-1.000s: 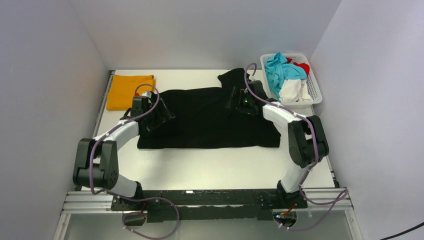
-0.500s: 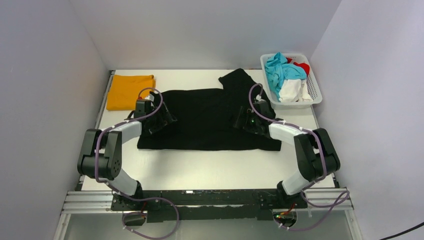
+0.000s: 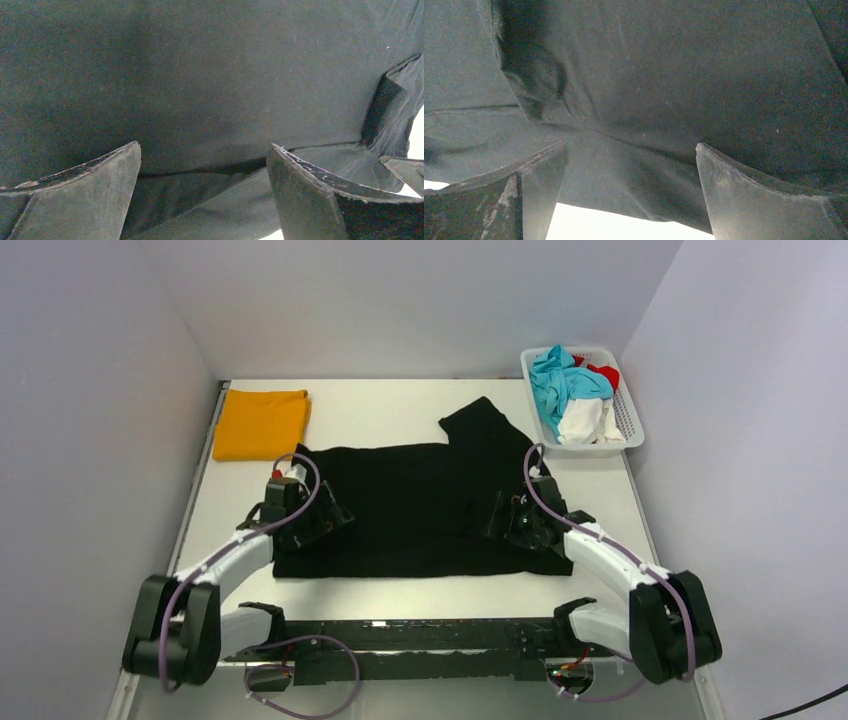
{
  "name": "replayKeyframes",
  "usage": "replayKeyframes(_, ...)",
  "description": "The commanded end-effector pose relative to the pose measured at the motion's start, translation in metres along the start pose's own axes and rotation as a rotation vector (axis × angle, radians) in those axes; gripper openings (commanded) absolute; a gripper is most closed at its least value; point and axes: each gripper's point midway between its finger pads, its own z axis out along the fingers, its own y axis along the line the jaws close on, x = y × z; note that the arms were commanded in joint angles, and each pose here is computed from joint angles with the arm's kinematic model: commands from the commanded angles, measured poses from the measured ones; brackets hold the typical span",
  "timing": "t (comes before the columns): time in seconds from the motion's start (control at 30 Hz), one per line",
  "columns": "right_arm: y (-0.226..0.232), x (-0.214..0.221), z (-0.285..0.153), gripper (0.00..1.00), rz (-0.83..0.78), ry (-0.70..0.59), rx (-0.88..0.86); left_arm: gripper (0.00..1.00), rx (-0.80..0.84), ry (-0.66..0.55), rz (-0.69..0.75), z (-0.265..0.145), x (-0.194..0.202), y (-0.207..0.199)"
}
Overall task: Fold and stack the t-shirts
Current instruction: Fold the flattened tshirt in 1/3 of the way
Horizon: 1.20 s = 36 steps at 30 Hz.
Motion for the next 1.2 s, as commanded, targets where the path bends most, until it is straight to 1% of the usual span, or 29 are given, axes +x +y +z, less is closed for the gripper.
replayKeyframes(0.0,-0.011,0.022,-0.019,1.0,0.006,0.064,0.034,0.99,-0.108,0.11,-0.045,-0.023,0.046,0.024)
replayKeyframes(0.17,0.004,-0.008,-0.026,1.0,-0.041,-0.026,-0.005,0.99,-0.11,-0.026,0.007,-0.043,0.003,0.005)
replayKeyframes(0.27,0.009,-0.015,-0.026,1.0,-0.055,-0.043,-0.02,0.99,-0.077,-0.058,0.03,-0.055,-0.008,-0.012)
replayKeyframes(0.33,0.007,-0.013,-0.025,1.0,-0.061,-0.038,-0.015,0.99,-0.027,-0.041,0.051,-0.061,-0.002,-0.025)
replayKeyframes(0.4,0.005,-0.012,-0.025,1.0,-0.063,-0.036,-0.01,0.99,0.045,0.004,0.08,-0.063,0.013,-0.04)
replayKeyframes(0.53,0.004,-0.008,-0.024,1.0,-0.067,-0.027,-0.013,0.99,0.195,0.137,0.144,-0.062,0.052,-0.069)
replayKeyframes(0.63,0.003,-0.005,-0.023,1.0,-0.075,-0.015,-0.011,0.99,0.257,0.226,0.209,-0.064,0.08,-0.085)
replayKeyframes(0.7,0.001,-0.004,-0.022,1.0,-0.078,-0.01,-0.007,0.99,0.219,0.232,0.221,-0.058,0.086,-0.081)
replayKeyframes(0.8,0.0,-0.006,-0.022,1.0,-0.081,-0.018,0.0,0.99,0.087,0.208,0.214,-0.045,0.08,-0.061)
replayKeyframes(0.9,-0.002,-0.007,-0.022,1.0,-0.087,-0.018,0.015,0.99,0.013,0.19,0.246,-0.036,0.07,-0.054)
replayKeyframes(1.03,-0.003,-0.01,-0.022,1.0,-0.088,-0.028,0.024,0.99,-0.144,0.111,0.25,-0.022,0.046,-0.029)
replayKeyframes(1.1,-0.005,-0.011,-0.022,1.0,-0.085,-0.03,0.041,0.99,-0.22,0.067,0.226,-0.016,0.026,-0.015)
replayKeyframes(1.17,-0.008,-0.012,-0.023,1.0,-0.084,-0.03,0.059,1.0,-0.242,0.047,0.178,-0.012,0.012,-0.005)
